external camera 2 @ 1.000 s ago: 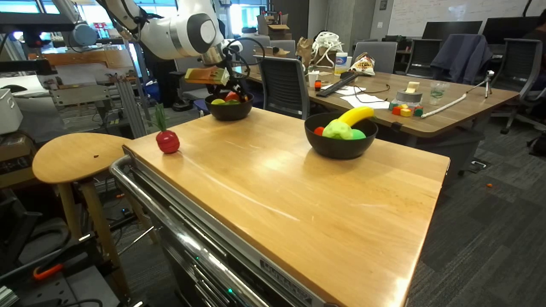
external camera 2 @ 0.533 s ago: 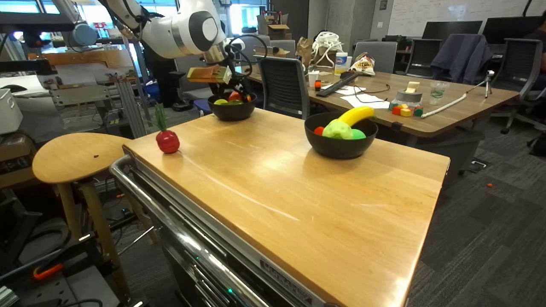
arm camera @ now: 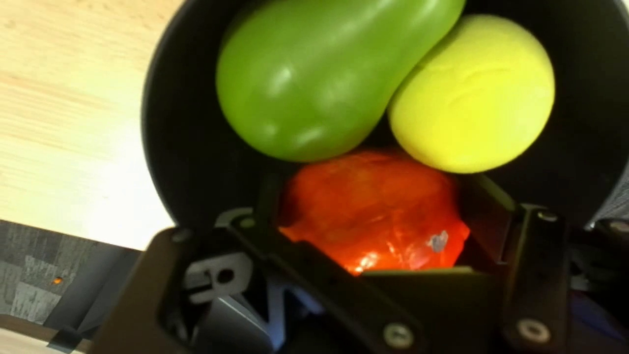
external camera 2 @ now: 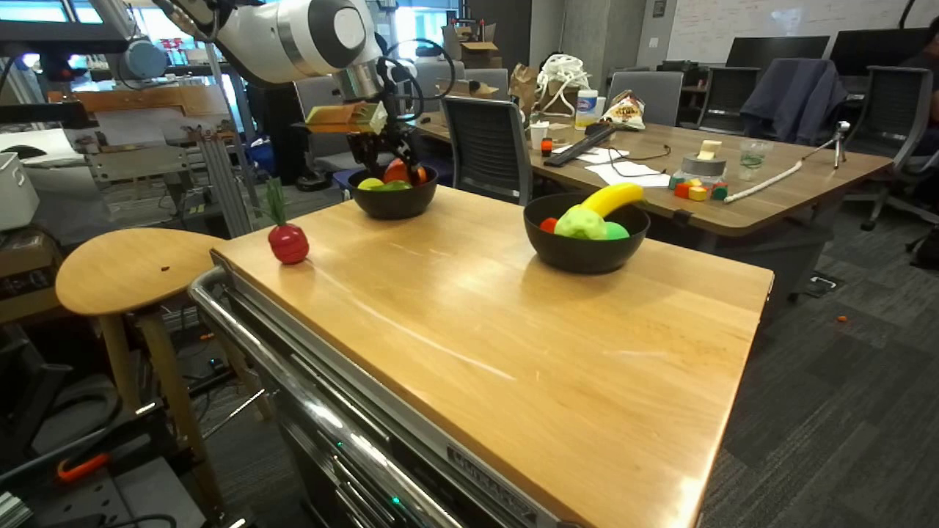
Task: Take the plastic fruits and vegetables and place them on the table
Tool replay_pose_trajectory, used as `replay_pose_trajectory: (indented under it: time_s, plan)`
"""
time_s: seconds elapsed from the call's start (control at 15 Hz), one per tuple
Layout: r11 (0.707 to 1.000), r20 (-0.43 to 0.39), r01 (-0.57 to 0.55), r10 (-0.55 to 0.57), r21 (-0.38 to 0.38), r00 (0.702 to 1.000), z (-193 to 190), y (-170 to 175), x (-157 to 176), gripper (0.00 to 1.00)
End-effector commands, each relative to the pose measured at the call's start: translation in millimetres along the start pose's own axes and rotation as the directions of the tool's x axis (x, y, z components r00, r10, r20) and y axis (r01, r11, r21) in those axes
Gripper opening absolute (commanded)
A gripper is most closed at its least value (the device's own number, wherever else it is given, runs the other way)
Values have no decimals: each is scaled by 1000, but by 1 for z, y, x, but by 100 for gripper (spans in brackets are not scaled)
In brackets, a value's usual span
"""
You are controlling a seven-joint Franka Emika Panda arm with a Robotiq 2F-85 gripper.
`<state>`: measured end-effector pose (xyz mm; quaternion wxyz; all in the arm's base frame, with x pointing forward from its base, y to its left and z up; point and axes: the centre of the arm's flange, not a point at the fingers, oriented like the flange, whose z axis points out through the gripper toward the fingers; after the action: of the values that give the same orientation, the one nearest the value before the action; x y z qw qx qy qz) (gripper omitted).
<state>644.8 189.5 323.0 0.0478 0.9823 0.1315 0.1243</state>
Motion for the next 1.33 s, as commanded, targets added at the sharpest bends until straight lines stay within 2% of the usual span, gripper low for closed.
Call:
replay_pose_trajectory:
  time_s: [0.0, 0.2, 0.33, 0.53, 0.6, 0.73, 0.93, 1.27]
  plan:
    - [1000, -86, -15, 14, -17, 996, -49, 5, -31, 63]
    - [998, -129, -66, 62, -23, 990, -81, 14, -43, 63]
    - [991, -162, -133, 127, -28, 979, -99, 32, -50, 63]
    - [976, -179, -217, 214, 5, 960, -124, 84, -50, 63]
    - [963, -180, -270, 269, 20, 946, -127, 106, -50, 63]
    - [935, -148, -351, 354, 46, 923, -121, 141, -50, 63]
    - [901, -52, -428, 432, 76, 900, -90, 171, -57, 63]
    - [865, 112, -495, 486, 78, 867, -36, 178, -70, 63]
